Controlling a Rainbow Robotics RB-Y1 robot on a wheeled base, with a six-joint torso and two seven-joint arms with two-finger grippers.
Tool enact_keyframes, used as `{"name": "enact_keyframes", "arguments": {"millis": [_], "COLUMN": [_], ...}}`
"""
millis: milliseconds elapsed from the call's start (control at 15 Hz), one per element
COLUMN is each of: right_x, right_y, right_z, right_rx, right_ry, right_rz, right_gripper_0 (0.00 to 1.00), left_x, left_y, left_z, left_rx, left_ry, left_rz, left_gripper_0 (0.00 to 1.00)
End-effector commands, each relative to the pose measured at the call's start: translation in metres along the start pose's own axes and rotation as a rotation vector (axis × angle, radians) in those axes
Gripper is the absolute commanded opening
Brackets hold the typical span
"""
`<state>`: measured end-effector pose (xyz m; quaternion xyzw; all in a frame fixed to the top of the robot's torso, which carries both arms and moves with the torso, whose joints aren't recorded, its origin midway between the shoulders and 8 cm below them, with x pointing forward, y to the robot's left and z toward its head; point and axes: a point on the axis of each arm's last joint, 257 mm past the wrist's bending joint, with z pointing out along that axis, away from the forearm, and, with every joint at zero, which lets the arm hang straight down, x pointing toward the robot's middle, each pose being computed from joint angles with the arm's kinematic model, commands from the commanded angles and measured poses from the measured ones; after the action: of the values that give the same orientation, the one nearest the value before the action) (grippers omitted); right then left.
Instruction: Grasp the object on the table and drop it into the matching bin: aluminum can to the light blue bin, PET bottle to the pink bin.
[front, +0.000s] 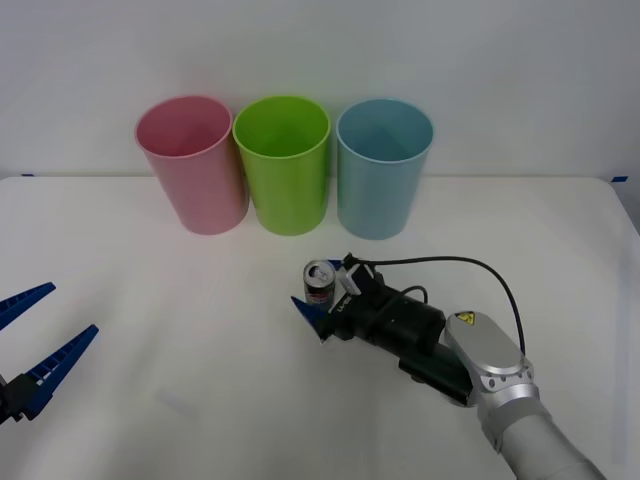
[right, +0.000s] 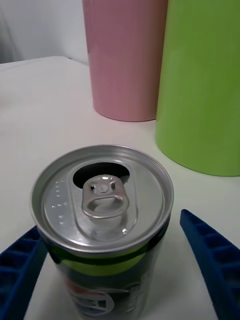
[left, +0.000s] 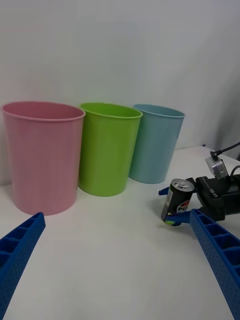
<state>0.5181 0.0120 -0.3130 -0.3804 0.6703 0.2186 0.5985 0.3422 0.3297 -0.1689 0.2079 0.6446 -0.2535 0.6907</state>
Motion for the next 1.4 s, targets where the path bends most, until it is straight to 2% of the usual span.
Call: {"name": "enact_keyframes", "arguments": {"millis": [67,600,800,1000,1400], "right_x": [0.000,-0.008,-0.017,-0.032,-0.079], "right_y": [0.000,-0.005,-0.013,-0.027,-0.040], "right_z": [0.000,-0.002,-0.011,-0.032,-0.089], "right_rx": [0.000,0.004,0.006,0.030,0.071], "right_ry": [0.000,-0.020,-0.046,-0.085,-0.185], "right_rz": [-0.001,0.004,0.005,0.004,0.100], "right_gripper_0": [0.00,0.00,0.00,0.00,0.00], "left_x": [0.000,0.000,0.000,0.000,0.000], "left_y": [0.000,0.000,0.000,0.000,0.000], "left_z": [0.000,0.000,0.000,0.000,0.000], "left_rx": [0.000,0.000,0.000,0.000,0.000], "left_ry": [0.000,0.000,0.000,0.000,0.000], "left_rz": [0.000,0.000,0.000,0.000,0.000], "left_gripper_0": [1.00,1.00,1.00,1.00,1.00]}}
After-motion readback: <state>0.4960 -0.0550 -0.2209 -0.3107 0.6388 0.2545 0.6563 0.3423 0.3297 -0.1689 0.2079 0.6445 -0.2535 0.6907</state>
